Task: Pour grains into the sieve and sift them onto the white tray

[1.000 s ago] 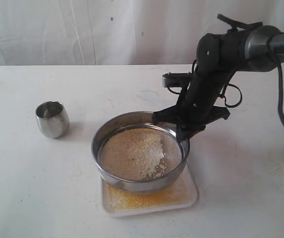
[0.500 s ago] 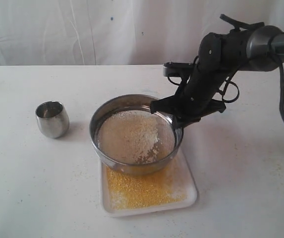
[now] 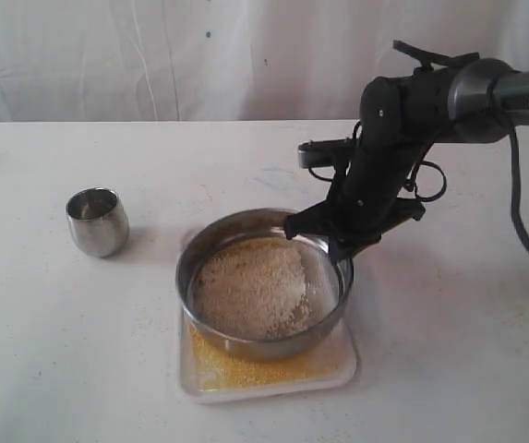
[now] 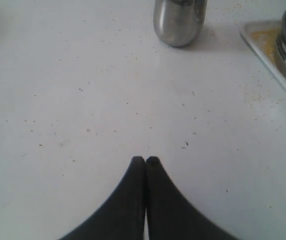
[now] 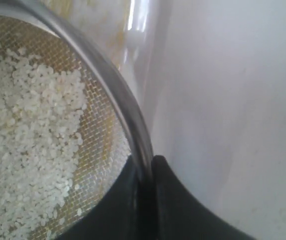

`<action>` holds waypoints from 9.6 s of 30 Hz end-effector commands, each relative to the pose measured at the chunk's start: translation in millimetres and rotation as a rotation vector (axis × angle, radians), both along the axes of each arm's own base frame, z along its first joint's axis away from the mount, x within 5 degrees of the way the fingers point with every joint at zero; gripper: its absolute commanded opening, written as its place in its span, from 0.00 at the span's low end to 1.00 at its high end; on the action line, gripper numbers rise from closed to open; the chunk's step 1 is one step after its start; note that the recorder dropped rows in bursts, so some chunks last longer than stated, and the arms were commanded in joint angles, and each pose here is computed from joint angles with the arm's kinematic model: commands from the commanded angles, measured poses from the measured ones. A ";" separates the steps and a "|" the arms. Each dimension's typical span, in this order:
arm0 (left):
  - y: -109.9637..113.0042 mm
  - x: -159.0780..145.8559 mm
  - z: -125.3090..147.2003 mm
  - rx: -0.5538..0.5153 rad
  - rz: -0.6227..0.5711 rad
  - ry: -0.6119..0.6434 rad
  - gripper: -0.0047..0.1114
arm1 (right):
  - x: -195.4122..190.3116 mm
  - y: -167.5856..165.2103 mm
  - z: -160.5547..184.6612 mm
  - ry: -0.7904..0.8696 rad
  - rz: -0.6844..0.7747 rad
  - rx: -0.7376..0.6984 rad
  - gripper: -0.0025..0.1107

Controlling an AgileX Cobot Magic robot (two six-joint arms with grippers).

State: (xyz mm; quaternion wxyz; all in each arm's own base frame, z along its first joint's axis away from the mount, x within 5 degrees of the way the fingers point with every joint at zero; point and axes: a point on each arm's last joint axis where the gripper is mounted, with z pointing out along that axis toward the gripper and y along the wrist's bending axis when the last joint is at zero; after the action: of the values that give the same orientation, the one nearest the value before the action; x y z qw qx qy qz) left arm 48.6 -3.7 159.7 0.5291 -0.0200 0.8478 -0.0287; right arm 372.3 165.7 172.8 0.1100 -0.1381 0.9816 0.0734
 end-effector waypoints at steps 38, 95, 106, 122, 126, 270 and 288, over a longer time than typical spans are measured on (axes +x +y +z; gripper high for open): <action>-0.2 -0.7 -2.0 -0.003 0.000 0.012 0.04 | 0.9 9.7 30.8 -0.122 -0.056 0.156 0.02; -0.2 -0.7 -2.0 -0.003 0.000 0.012 0.04 | -8.4 9.7 28.0 -0.248 0.102 0.030 0.02; -0.1 -0.8 -2.0 -0.001 0.000 0.012 0.04 | -13.9 7.1 31.1 -0.192 -0.008 0.072 0.02; -0.1 -0.8 -2.0 -0.001 0.000 0.012 0.04 | -44.0 20.2 32.3 -0.164 0.032 0.128 0.02; -0.1 -0.8 -2.0 -0.001 0.000 0.012 0.04 | -56.1 28.8 51.4 -0.330 0.057 0.196 0.02; -0.1 -0.8 -2.0 -0.001 0.000 0.012 0.04 | -380.7 -198.2 179.4 -1.536 -0.459 0.104 0.02; 0.1 -0.7 -2.0 0.003 0.001 0.012 0.04 | -369.9 -199.2 157.9 -1.428 -0.482 0.046 0.02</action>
State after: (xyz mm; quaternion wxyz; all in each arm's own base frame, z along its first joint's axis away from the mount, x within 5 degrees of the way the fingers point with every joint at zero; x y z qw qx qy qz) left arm 48.5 -3.3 159.6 0.5291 -0.0177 0.8481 -0.0245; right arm -4.0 -36.2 341.0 0.7430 0.0729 0.6641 -0.0413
